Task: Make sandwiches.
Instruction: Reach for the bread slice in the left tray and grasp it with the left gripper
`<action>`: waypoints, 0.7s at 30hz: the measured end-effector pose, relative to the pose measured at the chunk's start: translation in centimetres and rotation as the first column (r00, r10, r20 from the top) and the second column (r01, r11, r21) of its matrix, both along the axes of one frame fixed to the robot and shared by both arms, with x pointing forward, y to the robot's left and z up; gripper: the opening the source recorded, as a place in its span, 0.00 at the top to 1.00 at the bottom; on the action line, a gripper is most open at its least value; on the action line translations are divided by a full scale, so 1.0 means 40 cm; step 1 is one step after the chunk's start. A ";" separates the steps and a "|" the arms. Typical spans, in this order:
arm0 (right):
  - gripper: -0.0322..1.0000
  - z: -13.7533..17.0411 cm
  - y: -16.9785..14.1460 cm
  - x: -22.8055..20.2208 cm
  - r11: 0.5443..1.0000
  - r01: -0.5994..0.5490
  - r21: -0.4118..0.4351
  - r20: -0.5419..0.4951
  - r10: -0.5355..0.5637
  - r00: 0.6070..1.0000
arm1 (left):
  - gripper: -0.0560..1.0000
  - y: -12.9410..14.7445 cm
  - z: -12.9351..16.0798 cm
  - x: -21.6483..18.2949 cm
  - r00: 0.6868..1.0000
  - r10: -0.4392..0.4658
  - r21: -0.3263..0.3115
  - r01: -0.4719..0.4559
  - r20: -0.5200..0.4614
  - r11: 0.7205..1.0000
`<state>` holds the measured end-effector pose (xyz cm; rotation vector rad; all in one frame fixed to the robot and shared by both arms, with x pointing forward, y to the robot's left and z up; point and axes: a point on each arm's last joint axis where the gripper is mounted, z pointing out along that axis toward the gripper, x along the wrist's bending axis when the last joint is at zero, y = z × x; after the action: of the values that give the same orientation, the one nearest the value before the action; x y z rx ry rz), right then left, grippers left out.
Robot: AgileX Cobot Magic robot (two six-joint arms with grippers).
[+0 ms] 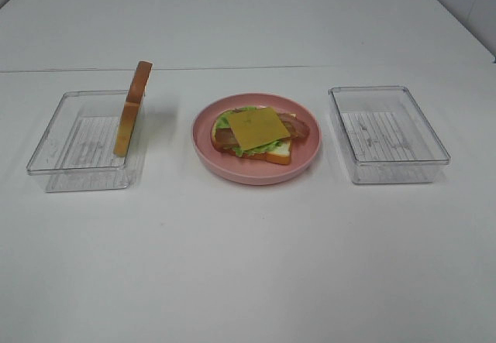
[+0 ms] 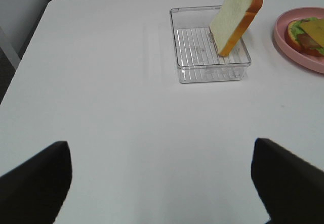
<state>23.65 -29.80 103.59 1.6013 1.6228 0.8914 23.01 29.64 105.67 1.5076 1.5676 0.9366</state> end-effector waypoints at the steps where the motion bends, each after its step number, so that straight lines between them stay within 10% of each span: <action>1: 0.02 0.000 0.000 0.000 1.000 0.000 0.000 0.000 0.000 1.000 | 0.12 0.000 0.000 0.000 1.000 0.000 0.000 0.000 0.000 1.000; 21: 0.02 0.000 0.000 0.000 1.000 -0.001 -0.001 0.000 0.001 1.000 | 0.12 0.000 0.000 0.000 1.000 0.000 0.000 0.000 0.000 1.000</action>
<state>23.65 -29.80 103.59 1.6004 1.6235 0.8909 23.01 29.64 105.67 1.5076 1.5676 0.9366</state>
